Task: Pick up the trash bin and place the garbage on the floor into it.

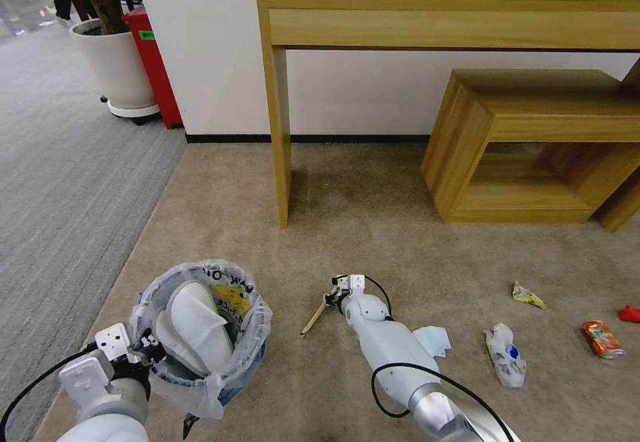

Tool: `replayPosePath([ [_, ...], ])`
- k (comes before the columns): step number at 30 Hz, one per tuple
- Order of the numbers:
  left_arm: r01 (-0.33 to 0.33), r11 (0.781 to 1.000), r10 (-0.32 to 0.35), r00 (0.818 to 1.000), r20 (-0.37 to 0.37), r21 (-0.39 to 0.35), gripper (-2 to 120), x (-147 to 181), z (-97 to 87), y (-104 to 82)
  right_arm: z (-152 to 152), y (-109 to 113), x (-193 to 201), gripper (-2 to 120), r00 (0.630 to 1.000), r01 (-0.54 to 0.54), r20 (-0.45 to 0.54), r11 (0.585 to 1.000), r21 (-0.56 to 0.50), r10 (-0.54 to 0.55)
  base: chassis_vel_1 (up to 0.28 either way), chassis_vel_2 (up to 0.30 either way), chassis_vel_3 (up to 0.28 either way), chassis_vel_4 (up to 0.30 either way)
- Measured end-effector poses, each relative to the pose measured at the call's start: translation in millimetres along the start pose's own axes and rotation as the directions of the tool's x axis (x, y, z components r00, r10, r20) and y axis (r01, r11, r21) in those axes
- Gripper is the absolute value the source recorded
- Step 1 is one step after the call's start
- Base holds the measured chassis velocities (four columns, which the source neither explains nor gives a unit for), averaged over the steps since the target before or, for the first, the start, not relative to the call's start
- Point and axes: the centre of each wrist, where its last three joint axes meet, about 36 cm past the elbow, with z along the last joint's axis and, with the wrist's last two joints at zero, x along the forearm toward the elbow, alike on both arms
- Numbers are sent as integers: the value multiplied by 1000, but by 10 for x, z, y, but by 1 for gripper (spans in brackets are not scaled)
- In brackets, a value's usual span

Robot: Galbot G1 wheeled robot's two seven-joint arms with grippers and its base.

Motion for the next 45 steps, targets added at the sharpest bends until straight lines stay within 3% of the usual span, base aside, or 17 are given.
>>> replayPosePath([
  [10,-1,1000,1,1000,-3,0,0,17,8,-5,-27,97,76,8,999,28,17,1000,-6,-28,0,0,0,0],
  [14,-1,1000,1,1000,-2,0,0,23,5,-3,-103,309,216,5,994,94,59,995,-25,-93,0,0,0,0],
  [19,-4,1000,4,1000,-5,1,0,18,8,-3,-132,581,436,0,974,189,136,982,-28,-183,0,0,0,0],
  [22,-12,1000,12,1000,-16,4,0,-2,35,-27,-209,597,825,0,919,300,268,954,-1,-289,0,0,0,0],
  [23,-17,1000,17,1000,-18,5,0,-6,41,-39,-241,577,911,0,895,331,309,943,21,-321,0,0,0,0],
  [25,-29,1000,30,999,-29,8,0,-27,74,-87,-327,519,1154,0,787,434,432,893,118,-440,0,0,0,0],
  [26,-29,1000,30,999,-29,8,0,-27,74,-87,-327,519,1154,0,787,434,432,893,118,-440,0,0,0,0],
  [27,-33,999,33,999,-32,8,0,-32,86,-101,-364,504,1221,0,747,462,466,874,150,-474,0,0,0,0],
  [29,-45,999,45,998,-45,2,0,-49,139,-154,-508,501,1424,0,605,547,548,802,242,-578,0,0,0,0],
  [31,-48,999,48,998,-47,1,0,-51,151,-164,-546,511,1469,0,568,570,563,780,259,-601,0,0,0,0],
  [33,-61,998,60,997,-56,-3,0,-57,195,-207,-667,582,1601,0,421,653,600,686,320,-680,0,0,0,0],
  [35,-62,998,62,996,-57,-4,0,-58,201,-214,-682,602,1618,0,393,667,605,668,332,-693,0,0,0,0],
  [36,-72,997,71,995,-64,-5,0,-52,229,-249,-704,693,1652,0,302,708,610,601,371,-732,0,0,0,0],
  [37,-81,997,81,994,-68,-3,0,-41,246,-277,-688,772,1651,0,250,729,609,560,394,-753,0,0,0,0],
  [38,-81,997,81,994,-68,-3,0,-41,246,-277,-688,772,1651,0,250,729,609,560,394,-753,0,0,0,0],
  [41,-114,993,114,991,-76,5,0,27,271,-365,-528,1007,1517,0,159,758,575,472,450,-802,0,0,0,0],
  [45,-138,990,139,988,-74,10,0,103,260,-412,-385,1142,1420,0,134,774,539,428,467,-831,0,0,0,0],
])
